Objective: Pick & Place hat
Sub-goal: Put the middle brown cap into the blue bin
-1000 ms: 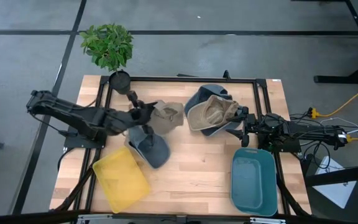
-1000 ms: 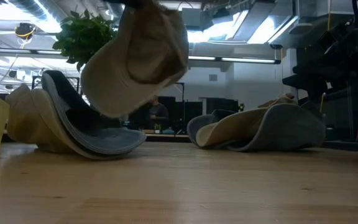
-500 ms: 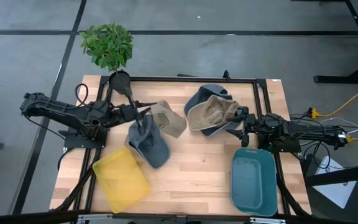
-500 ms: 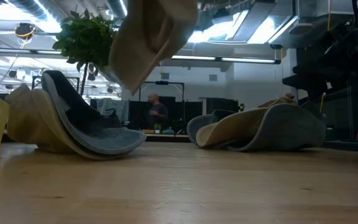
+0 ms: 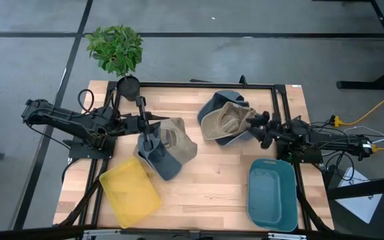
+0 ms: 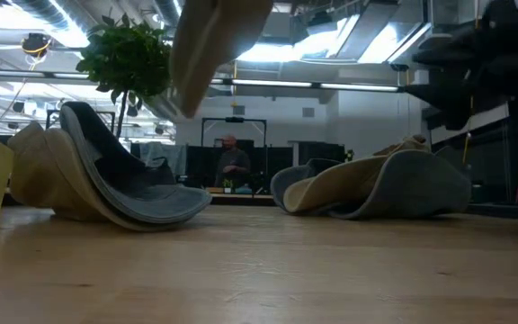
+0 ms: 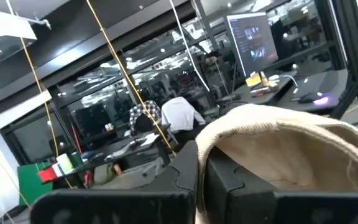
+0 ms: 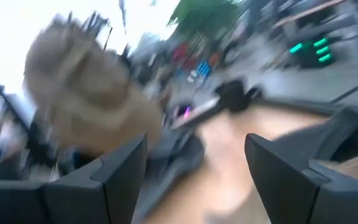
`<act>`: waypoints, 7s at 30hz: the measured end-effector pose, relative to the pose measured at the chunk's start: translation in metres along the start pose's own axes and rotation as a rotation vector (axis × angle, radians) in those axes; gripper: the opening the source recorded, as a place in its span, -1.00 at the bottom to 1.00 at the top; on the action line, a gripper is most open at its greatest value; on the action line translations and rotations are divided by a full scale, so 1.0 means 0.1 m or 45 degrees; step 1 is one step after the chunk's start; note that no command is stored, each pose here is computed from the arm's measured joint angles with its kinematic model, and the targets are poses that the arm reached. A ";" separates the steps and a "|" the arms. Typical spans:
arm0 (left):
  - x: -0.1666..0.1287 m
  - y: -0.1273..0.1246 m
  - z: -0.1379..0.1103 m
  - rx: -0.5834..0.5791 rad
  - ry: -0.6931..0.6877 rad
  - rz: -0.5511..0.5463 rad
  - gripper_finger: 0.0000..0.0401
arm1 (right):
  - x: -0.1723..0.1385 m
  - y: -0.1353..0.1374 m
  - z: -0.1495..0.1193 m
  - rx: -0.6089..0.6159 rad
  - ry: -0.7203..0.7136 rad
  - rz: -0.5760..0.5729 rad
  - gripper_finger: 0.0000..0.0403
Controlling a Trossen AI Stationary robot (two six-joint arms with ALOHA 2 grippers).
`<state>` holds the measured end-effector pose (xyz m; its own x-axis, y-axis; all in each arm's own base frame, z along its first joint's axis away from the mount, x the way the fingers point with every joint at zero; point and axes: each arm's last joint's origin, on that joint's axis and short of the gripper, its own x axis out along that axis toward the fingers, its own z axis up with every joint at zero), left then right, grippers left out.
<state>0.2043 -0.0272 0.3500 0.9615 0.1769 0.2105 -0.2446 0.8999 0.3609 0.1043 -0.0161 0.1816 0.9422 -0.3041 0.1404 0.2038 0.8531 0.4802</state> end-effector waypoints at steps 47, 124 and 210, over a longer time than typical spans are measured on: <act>0.68 0.26 0.10 0.048 -0.100 0.477 -0.98 | 1.42 0.49 0.15 -0.264 0.212 0.180 0.34; -0.07 -0.04 0.71 0.389 0.482 0.825 0.15 | 2.54 0.60 0.30 -1.211 0.023 -0.904 -0.92; 0.68 0.00 -0.03 0.062 1.037 -0.068 0.15 | 2.54 0.78 0.20 -1.442 0.064 -0.595 -0.90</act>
<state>0.2703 -0.0136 0.3614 0.7570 0.3852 -0.5278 -0.1829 0.9004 0.3948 0.3538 -0.0355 0.2722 0.7204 -0.6846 0.1109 0.6175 0.5605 -0.5518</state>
